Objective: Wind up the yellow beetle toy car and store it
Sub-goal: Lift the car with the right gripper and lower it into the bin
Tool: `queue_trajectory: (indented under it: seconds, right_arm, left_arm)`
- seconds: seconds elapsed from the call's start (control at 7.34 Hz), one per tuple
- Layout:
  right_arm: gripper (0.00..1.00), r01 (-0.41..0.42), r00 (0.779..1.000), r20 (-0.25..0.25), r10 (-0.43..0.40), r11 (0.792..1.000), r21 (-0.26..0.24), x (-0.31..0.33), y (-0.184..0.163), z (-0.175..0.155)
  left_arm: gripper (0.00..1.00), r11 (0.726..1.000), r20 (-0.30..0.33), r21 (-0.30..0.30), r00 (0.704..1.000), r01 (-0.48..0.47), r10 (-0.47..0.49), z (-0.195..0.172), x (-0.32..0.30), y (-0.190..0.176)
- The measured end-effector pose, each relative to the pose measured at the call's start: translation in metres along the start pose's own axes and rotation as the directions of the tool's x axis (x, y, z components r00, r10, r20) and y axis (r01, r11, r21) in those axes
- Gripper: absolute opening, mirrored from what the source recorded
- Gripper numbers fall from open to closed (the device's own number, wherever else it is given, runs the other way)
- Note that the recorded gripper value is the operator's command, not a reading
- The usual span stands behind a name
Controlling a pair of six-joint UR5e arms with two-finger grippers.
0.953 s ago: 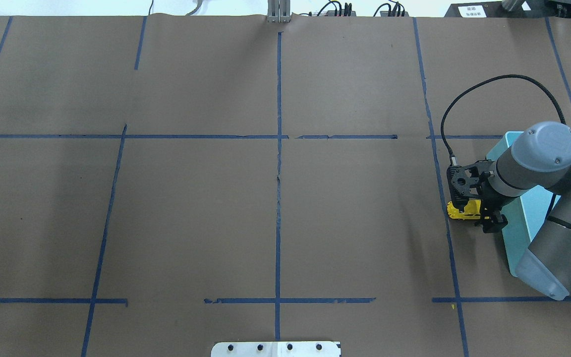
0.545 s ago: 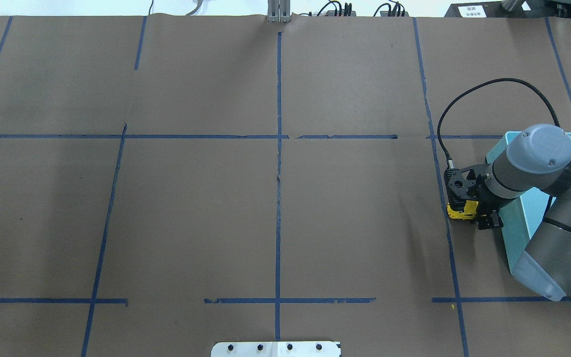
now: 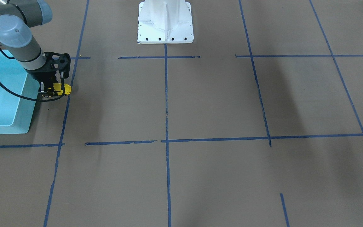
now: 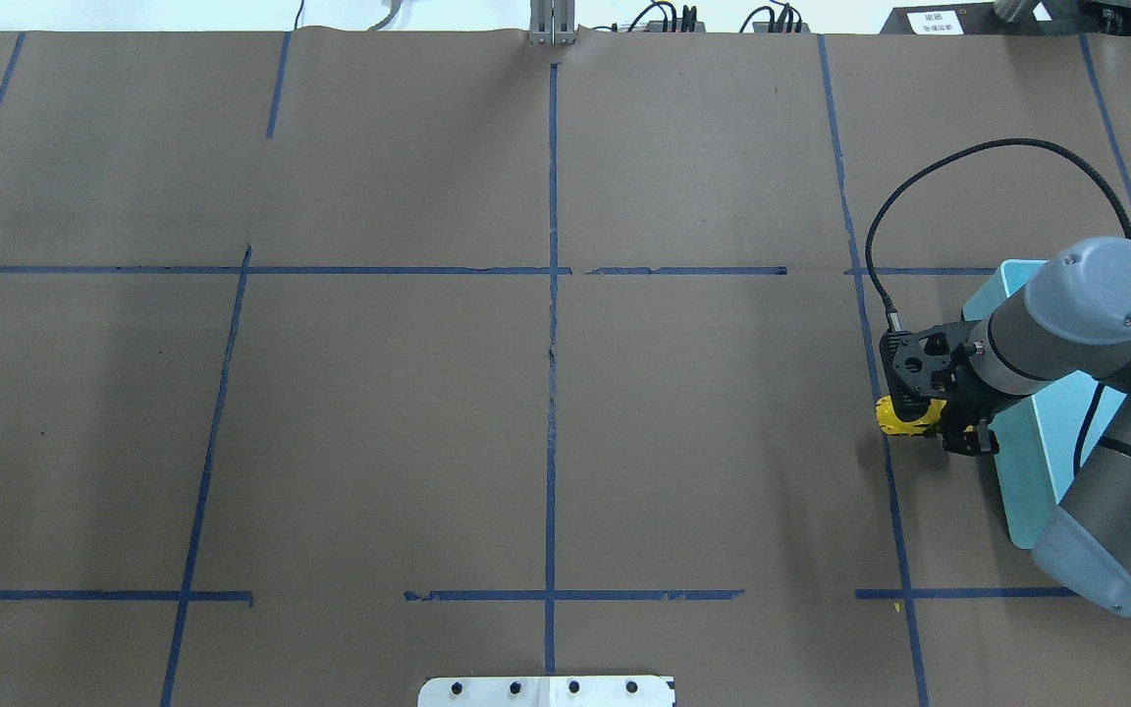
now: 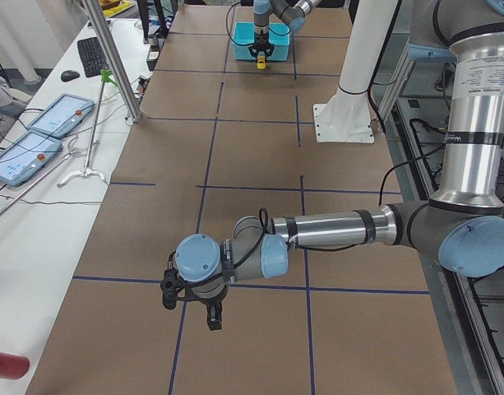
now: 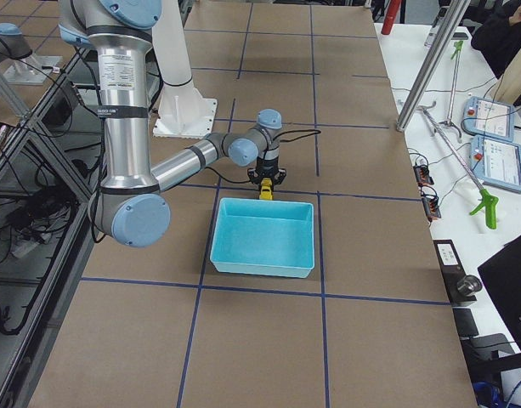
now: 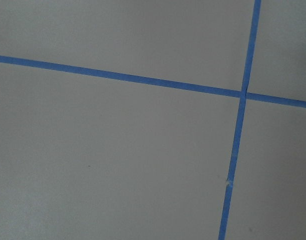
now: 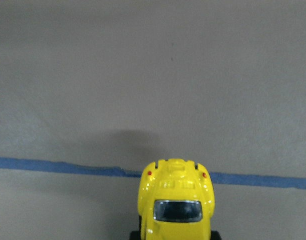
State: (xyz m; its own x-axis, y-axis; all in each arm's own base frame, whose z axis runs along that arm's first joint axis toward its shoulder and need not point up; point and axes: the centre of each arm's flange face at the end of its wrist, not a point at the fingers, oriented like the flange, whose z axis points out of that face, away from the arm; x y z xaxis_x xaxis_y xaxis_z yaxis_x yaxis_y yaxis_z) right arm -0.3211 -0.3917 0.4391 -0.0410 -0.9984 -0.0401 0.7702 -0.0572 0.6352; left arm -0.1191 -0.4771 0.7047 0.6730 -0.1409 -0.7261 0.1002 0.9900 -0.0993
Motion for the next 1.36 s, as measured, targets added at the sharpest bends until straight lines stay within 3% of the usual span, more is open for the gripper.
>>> queue_trajectory:
  seconds: [0.27, 0.41, 0.68, 1.09, 1.36]
  right_arm:
    - [0.00, -0.023, 1.000, 0.013, 0.022, 0.998, 0.050, -0.016, -0.004, -0.070]
    - [0.00, -0.043, 0.999, 0.026, 0.041, 0.997, 0.060, -0.017, 0.012, -0.096]
    - [0.01, -0.018, 0.999, 0.033, 0.017, 1.000, 0.014, -0.018, 0.080, -0.108]
    - [0.00, -0.004, 0.997, 0.080, 0.011, 0.996, -0.095, -0.013, 0.198, -0.071]
    - [0.00, 0.002, 0.999, 0.054, 0.002, 0.996, -0.085, 0.010, 0.242, -0.013]
  left_arm:
    - [1.00, 1.000, 0.000, 0.000, 1.000, 0.000, 0.000, 0.000, 0.000, 0.000]
    - [1.00, 1.000, 0.000, -0.001, 1.000, 0.001, -0.001, 0.000, 0.000, 0.000]
    - [1.00, 1.000, 0.000, -0.001, 1.000, 0.001, -0.001, 0.000, 0.000, 0.000]
    - [1.00, 1.000, 0.000, -0.001, 1.000, 0.001, -0.001, 0.000, 0.000, 0.000]
    - [1.00, 1.000, 0.000, -0.001, 1.000, 0.001, -0.001, 0.000, 0.000, 0.000]
